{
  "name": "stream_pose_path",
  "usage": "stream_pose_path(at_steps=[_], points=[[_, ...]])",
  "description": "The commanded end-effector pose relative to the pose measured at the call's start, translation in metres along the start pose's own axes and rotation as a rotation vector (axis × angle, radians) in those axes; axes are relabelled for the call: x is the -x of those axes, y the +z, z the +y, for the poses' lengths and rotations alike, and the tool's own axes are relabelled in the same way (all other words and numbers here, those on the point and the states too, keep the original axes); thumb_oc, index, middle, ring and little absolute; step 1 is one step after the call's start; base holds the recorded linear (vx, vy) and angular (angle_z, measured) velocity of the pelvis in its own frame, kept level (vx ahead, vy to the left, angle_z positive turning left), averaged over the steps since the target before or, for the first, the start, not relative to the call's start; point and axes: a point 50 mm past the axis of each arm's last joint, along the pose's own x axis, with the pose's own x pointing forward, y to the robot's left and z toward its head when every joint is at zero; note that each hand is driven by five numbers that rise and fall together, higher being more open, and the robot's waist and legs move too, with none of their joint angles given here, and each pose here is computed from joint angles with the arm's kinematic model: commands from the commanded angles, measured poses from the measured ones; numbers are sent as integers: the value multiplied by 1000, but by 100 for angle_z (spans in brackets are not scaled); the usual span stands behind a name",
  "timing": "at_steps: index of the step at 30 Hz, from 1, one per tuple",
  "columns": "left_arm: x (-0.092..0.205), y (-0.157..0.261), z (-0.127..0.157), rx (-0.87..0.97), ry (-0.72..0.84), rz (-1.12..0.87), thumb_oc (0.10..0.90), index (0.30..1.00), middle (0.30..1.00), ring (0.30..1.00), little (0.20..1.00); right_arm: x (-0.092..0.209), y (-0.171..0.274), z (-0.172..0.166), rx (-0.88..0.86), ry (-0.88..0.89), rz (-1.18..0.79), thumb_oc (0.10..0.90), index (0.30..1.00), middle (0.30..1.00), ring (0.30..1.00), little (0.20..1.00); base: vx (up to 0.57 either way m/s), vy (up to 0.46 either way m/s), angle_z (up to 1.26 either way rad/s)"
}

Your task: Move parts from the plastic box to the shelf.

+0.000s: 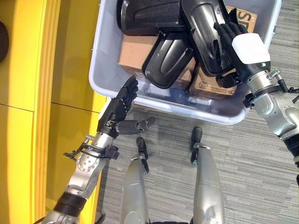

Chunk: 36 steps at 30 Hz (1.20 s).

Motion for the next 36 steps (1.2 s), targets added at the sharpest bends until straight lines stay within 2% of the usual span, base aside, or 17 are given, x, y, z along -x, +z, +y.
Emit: stream_pose_path(at_steps=[1, 8, 20, 26, 29, 36], points=[[-4, 43, -3, -2, -42, -238, 900, 1000, 1000, 1000, 1000, -9, -3, -34, 60, -133, -27, 900, 1000, 1000, 1000, 1000, 0, 0, 0], [-4, 44, -4, -4, -29, -252, 900, 1000, 1000, 1000, 1000, -7, 3, -31, 56, -167, -60, 900, 1000, 1000, 1000, 1000, 0, 0, 0], [-5, 48, -5, -25, -37, -283, 900, 1000, 1000, 1000, 1000, 4, 2, -25, 183, -308, -112, 900, 1000, 1000, 1000, 1000, -1, 1, 0], [-5, 51, -4, -27, -35, -297, 900, 1000, 1000, 1000, 1000, 8, 2, -22, 242, -318, -145, 900, 1000, 1000, 1000, 1000, 0, 0, 0], [-5, 51, -3, -32, -39, -298, 900, 1000, 1000, 1000, 1000, 8, 0, -19, 270, -297, -159, 900, 1000, 1000, 1000, 1000, -2, -7, 4], [-6, 53, 0, -41, -44, -291, 900, 1000, 1000, 1000, 1000, 9, -12, -3, 201, -126, -34, 900, 1000, 1000, 1000, 1000, 1, -23, 0]])
